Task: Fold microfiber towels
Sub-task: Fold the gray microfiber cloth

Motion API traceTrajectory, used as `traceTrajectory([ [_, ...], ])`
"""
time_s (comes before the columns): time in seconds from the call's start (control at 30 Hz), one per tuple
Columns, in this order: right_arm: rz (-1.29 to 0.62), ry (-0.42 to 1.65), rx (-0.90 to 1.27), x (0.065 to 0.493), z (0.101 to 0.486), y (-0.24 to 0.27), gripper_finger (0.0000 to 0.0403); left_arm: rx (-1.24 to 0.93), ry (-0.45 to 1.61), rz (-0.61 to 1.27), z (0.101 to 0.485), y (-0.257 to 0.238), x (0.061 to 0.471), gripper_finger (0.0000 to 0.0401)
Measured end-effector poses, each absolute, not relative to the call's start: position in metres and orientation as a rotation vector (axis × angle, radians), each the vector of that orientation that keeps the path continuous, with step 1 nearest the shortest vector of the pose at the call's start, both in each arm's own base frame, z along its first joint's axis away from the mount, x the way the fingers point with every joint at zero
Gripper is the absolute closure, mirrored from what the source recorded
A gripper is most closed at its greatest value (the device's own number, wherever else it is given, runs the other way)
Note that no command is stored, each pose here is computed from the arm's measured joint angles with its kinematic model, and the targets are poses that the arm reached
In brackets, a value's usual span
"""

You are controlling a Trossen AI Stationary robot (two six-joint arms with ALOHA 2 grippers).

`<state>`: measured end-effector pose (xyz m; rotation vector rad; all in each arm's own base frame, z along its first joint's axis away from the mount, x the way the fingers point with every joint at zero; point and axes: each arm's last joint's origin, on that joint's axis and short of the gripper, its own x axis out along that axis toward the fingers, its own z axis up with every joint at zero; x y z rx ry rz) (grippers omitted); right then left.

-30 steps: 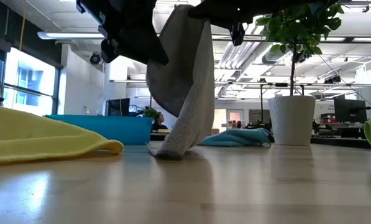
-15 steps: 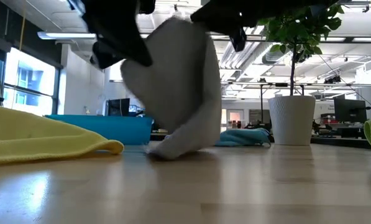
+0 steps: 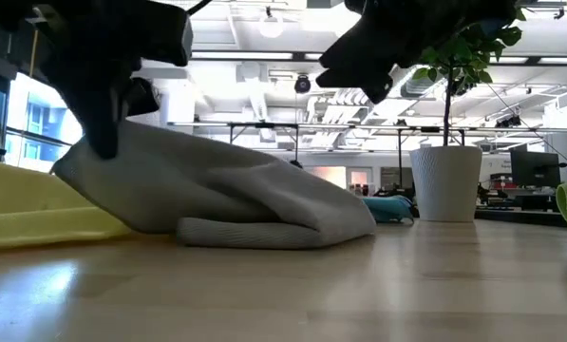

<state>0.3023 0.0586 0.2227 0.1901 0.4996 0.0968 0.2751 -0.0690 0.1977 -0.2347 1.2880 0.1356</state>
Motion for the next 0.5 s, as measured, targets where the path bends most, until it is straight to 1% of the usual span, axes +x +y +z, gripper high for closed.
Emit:
traceTrajectory([
  [0.1,0.078,0.491,0.164,0.303,0.223,0.055,0.0261,-0.148,1.279,0.129,0.199,-0.068,0.275,0.0401],
  [0.23,0.026,0.486,0.206,0.304,0.223,0.050,0.0261,-0.019,1.240,0.140,0.217,-0.067,0.281,0.0401],
  [0.33,0.018,0.472,0.227,0.305,0.224,0.048,0.0261,0.130,1.225,0.124,0.238,-0.066,0.286,0.0401],
  [0.5,0.030,0.394,0.237,0.308,0.232,0.048,0.0261,0.381,1.174,0.024,0.283,-0.065,0.294,0.0401],
])
